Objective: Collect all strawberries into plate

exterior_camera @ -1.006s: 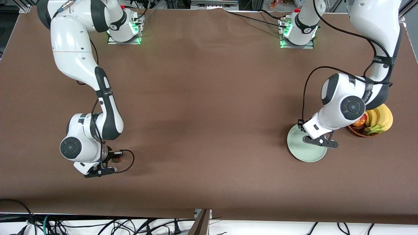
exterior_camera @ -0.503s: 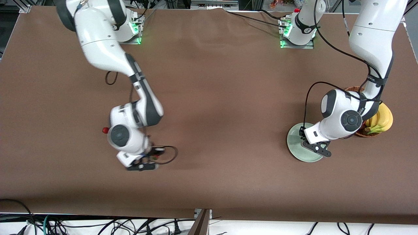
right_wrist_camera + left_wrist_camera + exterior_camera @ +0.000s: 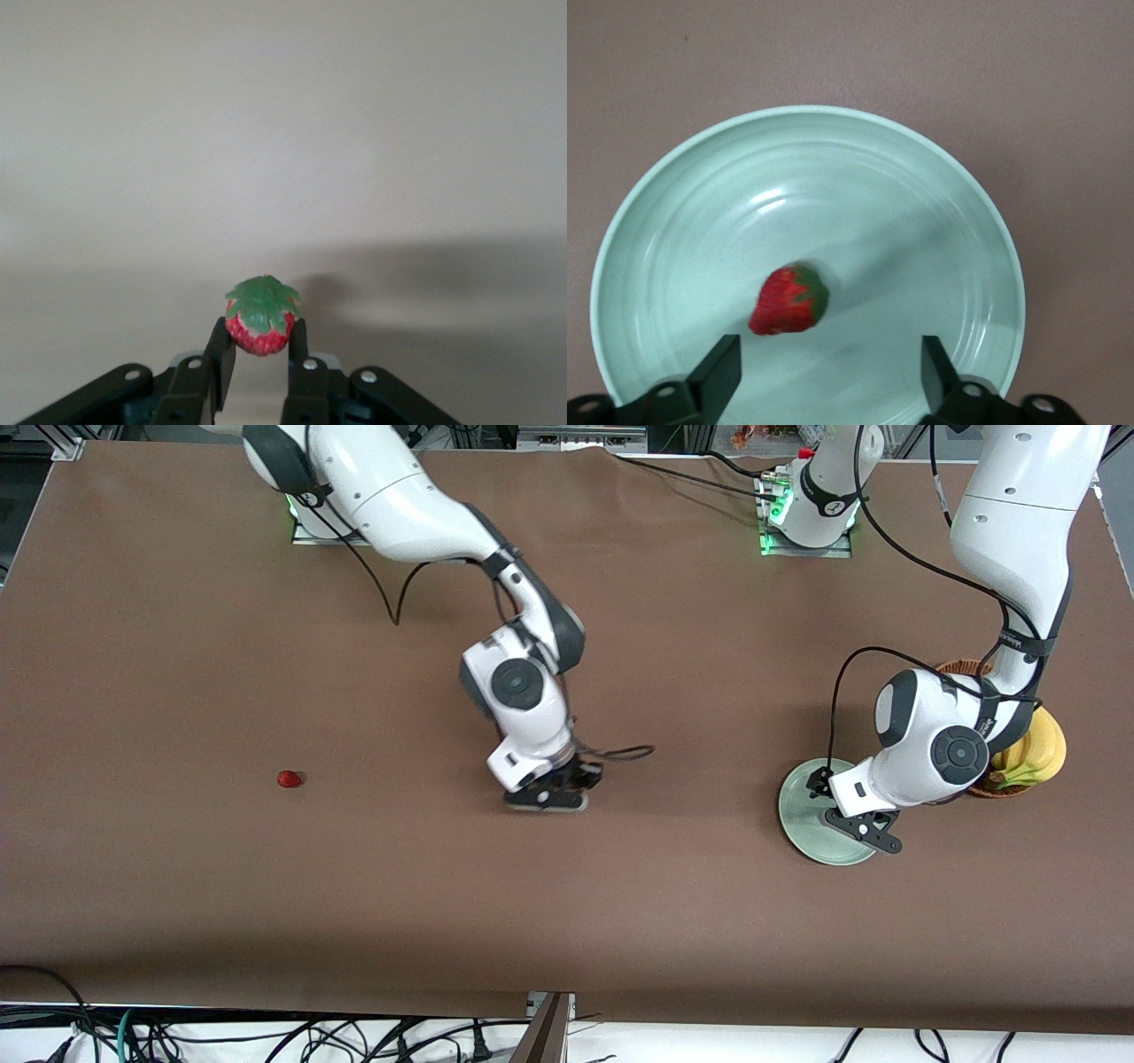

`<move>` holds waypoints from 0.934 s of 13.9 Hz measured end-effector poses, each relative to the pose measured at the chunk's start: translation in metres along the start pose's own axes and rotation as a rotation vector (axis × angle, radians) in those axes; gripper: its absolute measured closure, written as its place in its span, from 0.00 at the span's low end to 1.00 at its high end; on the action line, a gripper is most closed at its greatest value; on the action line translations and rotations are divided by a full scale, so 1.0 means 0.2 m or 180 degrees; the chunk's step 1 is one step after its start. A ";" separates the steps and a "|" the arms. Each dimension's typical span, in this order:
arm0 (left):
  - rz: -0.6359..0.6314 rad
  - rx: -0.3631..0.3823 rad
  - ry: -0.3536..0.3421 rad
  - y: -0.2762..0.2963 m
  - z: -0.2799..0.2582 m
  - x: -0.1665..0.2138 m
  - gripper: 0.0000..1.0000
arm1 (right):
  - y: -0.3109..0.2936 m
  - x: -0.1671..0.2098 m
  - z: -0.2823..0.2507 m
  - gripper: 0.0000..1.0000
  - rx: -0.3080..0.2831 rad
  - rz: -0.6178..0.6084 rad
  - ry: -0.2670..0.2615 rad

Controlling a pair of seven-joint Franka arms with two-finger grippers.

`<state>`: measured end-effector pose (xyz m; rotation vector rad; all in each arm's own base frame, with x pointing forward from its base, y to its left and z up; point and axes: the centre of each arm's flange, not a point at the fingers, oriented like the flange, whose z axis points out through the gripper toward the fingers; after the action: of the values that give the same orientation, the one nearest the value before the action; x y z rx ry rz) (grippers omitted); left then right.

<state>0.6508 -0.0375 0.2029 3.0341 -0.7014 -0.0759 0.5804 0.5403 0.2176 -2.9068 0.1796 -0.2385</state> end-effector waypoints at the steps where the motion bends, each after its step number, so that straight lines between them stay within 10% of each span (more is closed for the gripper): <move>1: 0.0002 -0.0006 -0.0024 0.00 -0.02 0.00 0.00 | -0.09 -0.12 0.04 0.72 0.0068 0.0041 0.0029; 4: 0.0025 -0.0023 -0.0137 0.02 -0.16 0.01 0.00 | -0.22 -0.33 0.12 0.72 0.0127 0.0046 0.0030; 7: 0.0026 0.0010 -0.0239 0.04 -0.42 -0.02 0.00 | -0.21 -0.32 0.13 0.45 0.0116 0.0056 0.0056; 11: -0.0164 -0.0090 -0.0209 0.17 -0.74 -0.06 0.00 | -0.07 -0.06 0.01 0.04 -0.0027 0.0037 0.0194; 13: -0.0392 -0.0256 -0.0186 0.26 -0.77 -0.04 0.00 | 0.12 0.22 -0.16 0.00 -0.0159 -0.0151 0.0151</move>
<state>0.6284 -0.0776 0.3595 3.0054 -0.5012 -0.1910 0.6151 0.5046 0.2486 -2.9592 0.1264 -0.3156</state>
